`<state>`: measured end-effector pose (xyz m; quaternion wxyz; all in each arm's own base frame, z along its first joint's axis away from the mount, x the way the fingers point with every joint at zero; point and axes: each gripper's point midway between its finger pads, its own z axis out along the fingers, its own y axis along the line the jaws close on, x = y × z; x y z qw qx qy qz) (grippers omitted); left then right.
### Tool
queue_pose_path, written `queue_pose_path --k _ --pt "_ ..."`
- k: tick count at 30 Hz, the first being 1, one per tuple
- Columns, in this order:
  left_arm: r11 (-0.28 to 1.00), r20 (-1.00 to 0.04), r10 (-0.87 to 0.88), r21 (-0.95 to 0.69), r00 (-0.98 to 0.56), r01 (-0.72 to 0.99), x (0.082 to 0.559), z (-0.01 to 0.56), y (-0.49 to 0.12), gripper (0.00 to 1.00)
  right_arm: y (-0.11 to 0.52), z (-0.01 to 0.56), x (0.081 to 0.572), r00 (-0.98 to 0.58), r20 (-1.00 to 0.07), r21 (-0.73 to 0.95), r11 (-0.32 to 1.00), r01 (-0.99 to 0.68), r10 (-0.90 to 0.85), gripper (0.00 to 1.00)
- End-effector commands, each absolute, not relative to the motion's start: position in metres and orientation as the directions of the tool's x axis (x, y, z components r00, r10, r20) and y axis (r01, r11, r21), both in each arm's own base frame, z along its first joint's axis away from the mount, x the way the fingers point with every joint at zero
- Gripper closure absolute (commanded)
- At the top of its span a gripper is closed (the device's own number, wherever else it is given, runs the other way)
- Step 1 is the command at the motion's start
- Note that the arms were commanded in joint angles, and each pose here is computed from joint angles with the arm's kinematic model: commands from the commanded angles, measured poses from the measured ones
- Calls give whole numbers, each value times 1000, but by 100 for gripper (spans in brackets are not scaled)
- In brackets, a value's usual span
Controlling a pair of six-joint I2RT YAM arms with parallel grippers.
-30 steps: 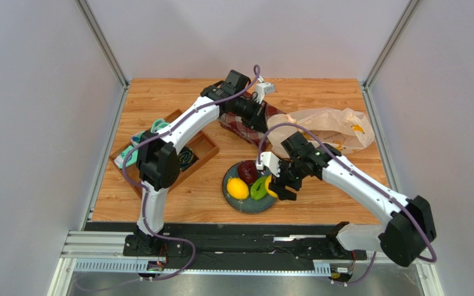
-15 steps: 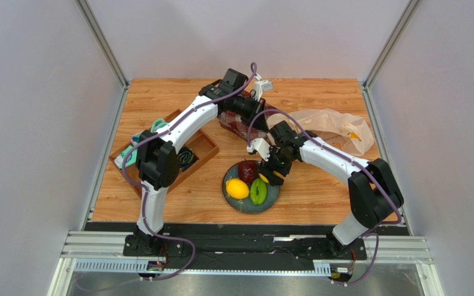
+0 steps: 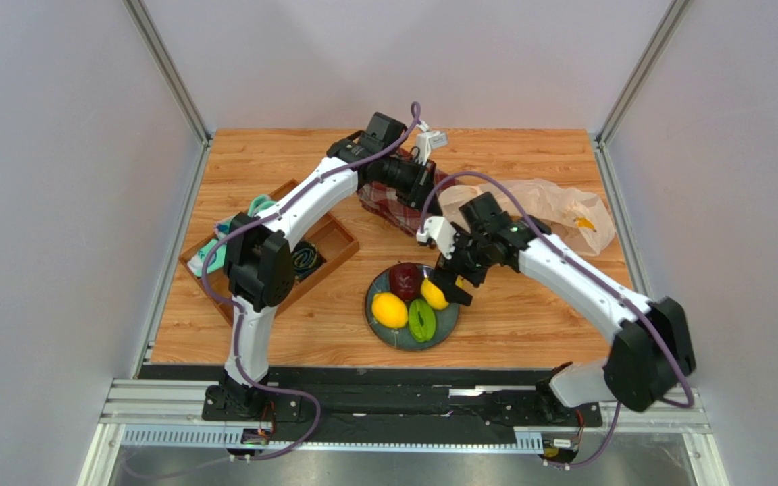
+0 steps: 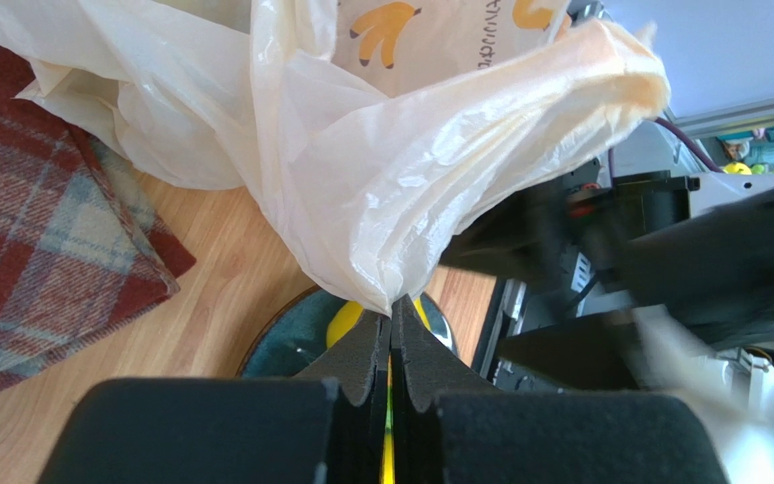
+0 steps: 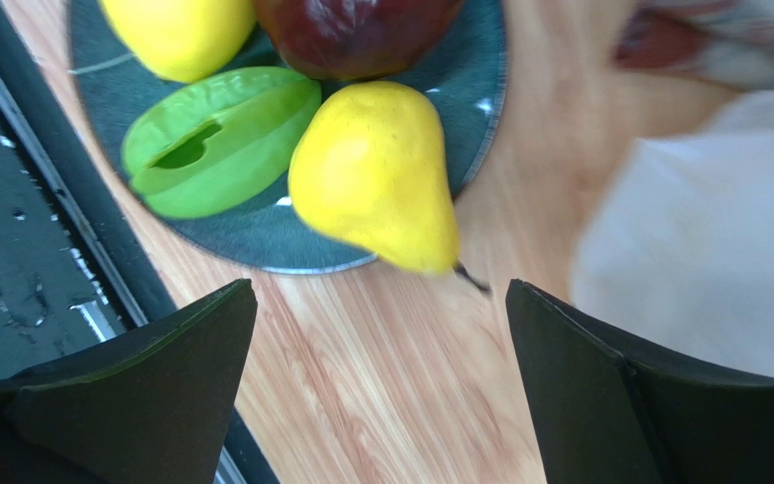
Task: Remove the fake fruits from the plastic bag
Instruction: Place the fake fruit on the plate, then adjust the fake fruit in the plastic bag.
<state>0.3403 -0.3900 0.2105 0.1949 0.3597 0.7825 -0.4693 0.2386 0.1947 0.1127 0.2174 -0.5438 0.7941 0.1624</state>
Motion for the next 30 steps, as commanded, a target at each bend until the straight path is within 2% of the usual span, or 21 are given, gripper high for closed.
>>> queue_pose_path --k 1,4,5,8,11,13,14,15,16,17,21,23,26,27,28,29,30 --pt "262 -670 360 -595 -649 760 342 225 -394 100 174 187 235 -248 -621 -93 384 -919 -743 0" --pt "254 -668 365 -599 -649 759 339 225 -393 100 144 223 251 -272 -670 -191 514 -836 -691 0" --pt "246 -671 365 -599 -645 762 338 227 -393 100 126 236 262 -313 -697 -202 596 -777 -645 0" --pt "239 -670 367 -603 -645 761 335 227 -392 100 88 248 290 -421 -744 -158 749 -643 -519 1" --pt "243 -660 373 -609 -652 755 331 222 -391 100 66 243 318 -501 -757 -68 812 -579 -420 19" --pt "244 -648 375 -621 -663 745 328 219 -391 100 57 224 337 -542 -741 -50 838 -543 -396 44" --pt "244 -644 375 -625 -667 741 327 219 -391 100 53 213 341 -556 -725 -62 842 -536 -407 59" --pt "245 -641 375 -628 -670 738 327 218 -391 100 44 205 349 -551 -716 -113 850 -514 -428 82" --pt "245 -640 375 -629 -671 737 326 218 -390 100 39 176 340 -595 -675 -104 854 -509 -437 88" --pt "248 -637 376 -630 -672 736 326 217 -390 100 37 164 334 -612 -654 -105 854 -509 -445 100" --pt "241 -653 383 -612 -653 754 323 220 -390 100 18 111 292 -697 -519 -140 854 -501 -494 100" --pt "228 -673 387 -592 -630 773 321 225 -390 100 5 106 294 -723 -511 -182 880 -438 -465 100" --pt "187 -704 383 -575 -598 797 316 237 -393 100 -9 119 328 -726 -555 -234 914 -332 -406 100" --pt "169 -713 384 -570 -586 804 312 241 -396 100 -14 120 338 -737 -553 -248 921 -300 -389 87" --pt "156 -721 387 -562 -574 812 310 243 -397 100 -13 119 347 -750 -545 -233 927 -293 -374 79" --pt "145 -730 390 -554 -562 820 306 246 -398 100 -13 117 365 -778 -537 -197 945 -262 -327 74" --pt "133 -735 400 -545 -548 828 301 247 -402 100 -5 109 367 -806 -510 -135 953 -271 -301 74"
